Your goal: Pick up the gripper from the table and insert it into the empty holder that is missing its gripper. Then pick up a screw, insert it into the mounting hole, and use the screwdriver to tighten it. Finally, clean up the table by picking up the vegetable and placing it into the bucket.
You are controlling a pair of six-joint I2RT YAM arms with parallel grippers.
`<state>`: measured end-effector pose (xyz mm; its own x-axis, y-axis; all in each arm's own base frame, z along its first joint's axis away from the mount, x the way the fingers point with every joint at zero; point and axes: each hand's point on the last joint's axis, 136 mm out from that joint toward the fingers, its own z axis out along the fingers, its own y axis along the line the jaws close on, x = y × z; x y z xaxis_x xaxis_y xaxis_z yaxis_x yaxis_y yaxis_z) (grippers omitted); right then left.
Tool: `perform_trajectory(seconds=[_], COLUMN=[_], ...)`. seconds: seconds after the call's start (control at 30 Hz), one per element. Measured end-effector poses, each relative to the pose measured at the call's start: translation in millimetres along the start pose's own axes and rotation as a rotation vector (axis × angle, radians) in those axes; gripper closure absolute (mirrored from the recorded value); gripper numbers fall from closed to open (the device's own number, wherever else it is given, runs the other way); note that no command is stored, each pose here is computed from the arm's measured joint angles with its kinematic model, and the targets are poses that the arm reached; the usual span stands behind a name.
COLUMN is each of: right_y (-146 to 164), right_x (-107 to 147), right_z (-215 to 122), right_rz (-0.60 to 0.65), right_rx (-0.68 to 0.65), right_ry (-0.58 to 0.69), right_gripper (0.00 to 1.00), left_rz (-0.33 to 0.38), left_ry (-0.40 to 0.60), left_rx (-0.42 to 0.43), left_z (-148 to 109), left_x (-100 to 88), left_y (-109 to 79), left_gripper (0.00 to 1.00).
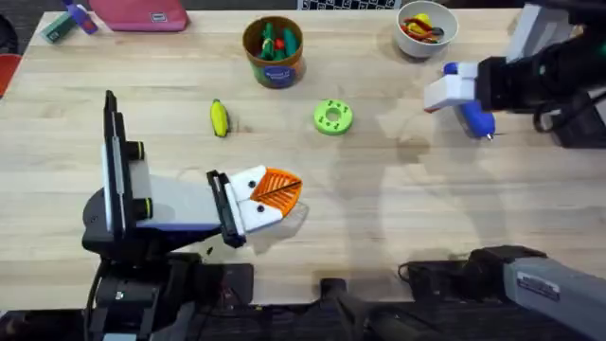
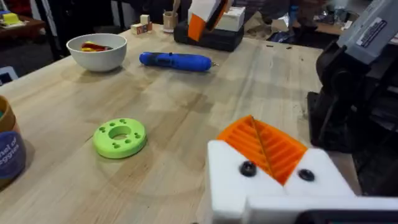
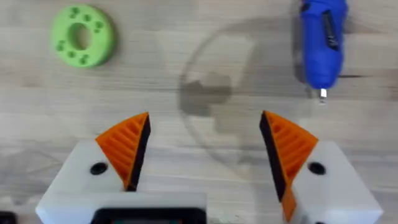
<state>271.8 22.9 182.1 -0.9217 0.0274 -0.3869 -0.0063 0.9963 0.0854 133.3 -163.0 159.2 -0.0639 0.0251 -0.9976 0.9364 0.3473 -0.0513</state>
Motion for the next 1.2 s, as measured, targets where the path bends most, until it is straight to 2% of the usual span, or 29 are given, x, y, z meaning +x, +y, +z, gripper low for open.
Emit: perform_trajectory(seconds=[0.1,0.37,0.67,1.0,1.2], right_y=[-18,-63,-94,-110,-125], right_x=[-12,-70,-100,-98,-93], right_z=[1,7,45,120,145], right_rz=[0.003,0.006,-0.081,-0.169,-0.167], right_rx=[0.063,0.153,0.170,0.146,0.144], right_ry=[0.029,0.002,0.114,0.240,0.270], right_gripper=[0.010,0.009,0.010,0.009,0.007], left_rz=[0.000,0.000,0.000,0.000,0.000], left_ry=[0.000,0.000,0.000,0.000,0.000], left_rx=[0.000,0.000,0.000,0.000,0.000], left_z=[0,0,0,0,0], left_x=[0.0,0.0,0.0,0.0,0.0], left_y=[0.0,0.0,0.0,0.0,0.0], left_gripper=[0.994,0.994,0.994,0.994,0.994])
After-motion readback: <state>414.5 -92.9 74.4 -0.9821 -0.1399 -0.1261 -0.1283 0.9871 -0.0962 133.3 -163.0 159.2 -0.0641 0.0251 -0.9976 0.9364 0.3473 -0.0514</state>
